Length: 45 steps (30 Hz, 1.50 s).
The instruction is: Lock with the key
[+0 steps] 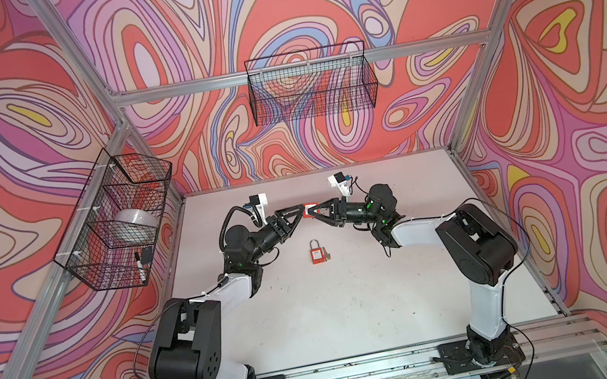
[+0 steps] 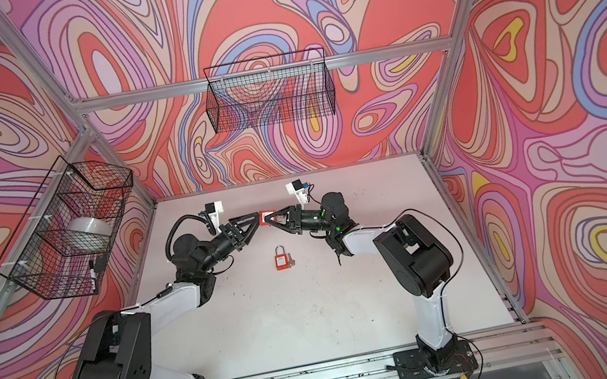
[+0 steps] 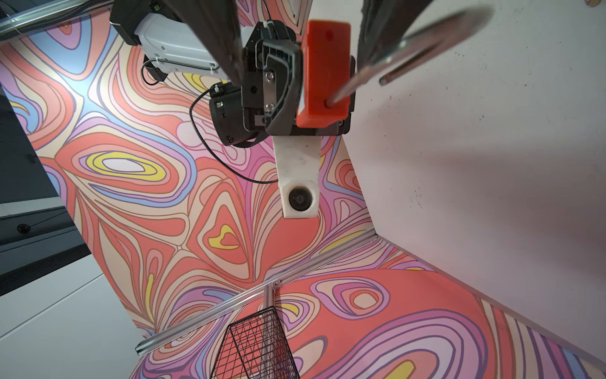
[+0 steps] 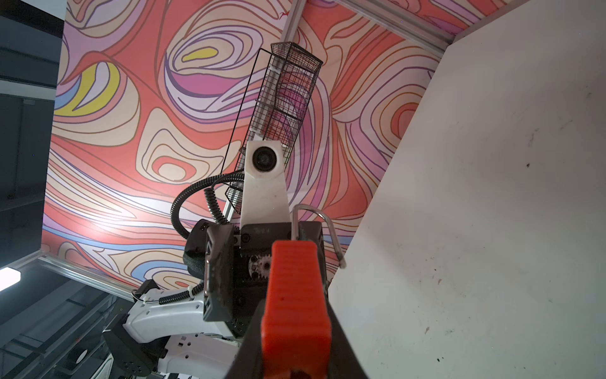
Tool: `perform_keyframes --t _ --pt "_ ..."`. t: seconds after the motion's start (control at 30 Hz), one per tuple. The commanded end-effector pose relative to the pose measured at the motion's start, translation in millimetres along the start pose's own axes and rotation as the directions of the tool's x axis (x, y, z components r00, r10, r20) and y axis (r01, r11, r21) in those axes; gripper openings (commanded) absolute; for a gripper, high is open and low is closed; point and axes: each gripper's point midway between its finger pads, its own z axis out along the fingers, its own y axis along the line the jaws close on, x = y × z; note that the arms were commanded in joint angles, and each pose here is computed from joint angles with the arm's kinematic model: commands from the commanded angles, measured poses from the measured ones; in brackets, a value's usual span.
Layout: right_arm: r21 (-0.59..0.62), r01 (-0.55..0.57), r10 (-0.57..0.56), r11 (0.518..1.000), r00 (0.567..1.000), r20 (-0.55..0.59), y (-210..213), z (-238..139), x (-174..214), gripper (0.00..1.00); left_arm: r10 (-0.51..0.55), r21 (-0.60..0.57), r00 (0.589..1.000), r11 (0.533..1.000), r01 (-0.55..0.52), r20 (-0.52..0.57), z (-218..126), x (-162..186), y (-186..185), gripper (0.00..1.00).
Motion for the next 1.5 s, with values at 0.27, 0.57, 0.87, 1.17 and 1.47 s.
perform_keyframes --t 0.27,0.57,0.87,1.17,1.47 --pt "-0.052 0.032 -0.032 0.998 0.999 -0.007 23.5 -8.4 -0.6 0.02 0.032 -0.044 0.998 0.999 -0.030 0.052 -20.5 -14.1 6.6 0.67" --pt "-0.058 0.013 -0.014 0.998 1.000 -0.017 24.1 -11.3 4.9 0.02 0.039 -0.031 0.997 0.999 -0.037 0.062 -16.6 -25.0 4.2 0.69" --pt "-0.060 0.014 -0.015 0.998 1.000 -0.017 21.7 -10.7 4.9 0.02 0.032 0.005 0.998 0.999 -0.032 0.059 -14.5 -27.0 -3.0 0.56" --pt "-0.057 0.038 -0.039 0.998 0.999 -0.017 19.2 -9.8 4.0 0.01 0.021 0.004 0.998 1.000 -0.021 0.057 -17.6 -23.3 -3.8 0.27" --pt "-0.051 0.062 -0.063 0.997 0.998 -0.018 16.3 -11.1 5.4 0.01 0.014 0.006 0.998 1.000 -0.014 0.054 -18.7 -21.8 -5.2 0.11"
